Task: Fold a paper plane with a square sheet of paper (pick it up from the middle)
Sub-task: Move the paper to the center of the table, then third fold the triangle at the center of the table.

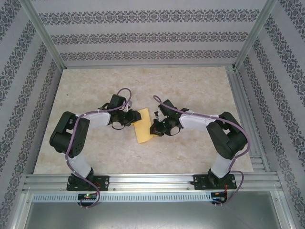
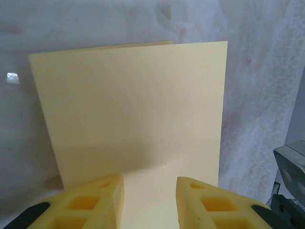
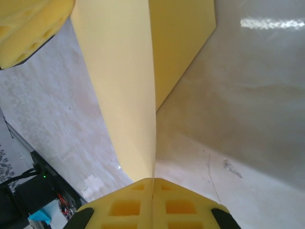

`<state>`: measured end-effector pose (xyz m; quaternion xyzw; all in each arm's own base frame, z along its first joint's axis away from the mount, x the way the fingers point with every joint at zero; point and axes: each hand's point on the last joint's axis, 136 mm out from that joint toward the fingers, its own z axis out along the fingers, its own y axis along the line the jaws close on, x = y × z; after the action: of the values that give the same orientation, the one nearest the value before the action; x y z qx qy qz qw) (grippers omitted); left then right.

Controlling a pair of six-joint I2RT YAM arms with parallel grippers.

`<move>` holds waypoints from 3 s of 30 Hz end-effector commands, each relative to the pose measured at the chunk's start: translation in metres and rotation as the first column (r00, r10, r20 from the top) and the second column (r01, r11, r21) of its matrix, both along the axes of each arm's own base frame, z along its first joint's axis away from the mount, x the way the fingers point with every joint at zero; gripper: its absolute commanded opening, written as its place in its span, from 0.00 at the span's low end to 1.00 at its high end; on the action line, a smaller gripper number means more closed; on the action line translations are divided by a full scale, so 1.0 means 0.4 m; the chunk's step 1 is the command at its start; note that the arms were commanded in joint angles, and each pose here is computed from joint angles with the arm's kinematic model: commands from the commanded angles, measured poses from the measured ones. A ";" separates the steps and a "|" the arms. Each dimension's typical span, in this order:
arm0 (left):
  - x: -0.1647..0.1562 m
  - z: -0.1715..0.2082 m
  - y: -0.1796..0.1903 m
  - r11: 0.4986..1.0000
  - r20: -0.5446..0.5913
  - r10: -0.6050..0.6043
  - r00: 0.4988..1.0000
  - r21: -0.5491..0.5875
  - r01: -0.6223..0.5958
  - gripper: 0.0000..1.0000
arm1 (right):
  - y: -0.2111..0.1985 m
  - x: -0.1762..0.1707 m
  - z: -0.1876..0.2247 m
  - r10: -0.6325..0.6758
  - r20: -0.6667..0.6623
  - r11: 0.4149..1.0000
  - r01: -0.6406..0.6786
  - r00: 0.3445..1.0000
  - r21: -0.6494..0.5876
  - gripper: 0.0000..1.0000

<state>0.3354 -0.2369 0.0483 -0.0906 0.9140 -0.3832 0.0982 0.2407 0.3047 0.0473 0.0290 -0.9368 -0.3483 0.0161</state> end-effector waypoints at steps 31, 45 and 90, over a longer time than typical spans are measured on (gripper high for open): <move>0.006 -0.059 -0.012 0.999 0.000 -0.021 1.000 0.043 0.021 0.31 | 0.034 0.031 0.041 -0.146 0.007 0.981 0.144 0.989 0.128 0.02; 0.018 -0.035 -0.022 0.999 0.014 -0.027 1.000 0.036 0.026 0.31 | 0.140 0.083 0.056 -0.058 0.098 0.985 0.041 0.993 0.167 0.00; 0.028 -0.057 0.038 0.985 0.018 0.083 0.996 0.147 -0.085 0.29 | 0.186 0.132 -0.026 -0.010 0.204 0.994 -0.012 0.979 0.105 0.00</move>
<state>0.3462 -0.2171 0.0259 -0.1232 0.9338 -0.3086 0.1323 0.2861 0.3761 0.0377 0.0697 -0.9156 -0.3915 -0.0603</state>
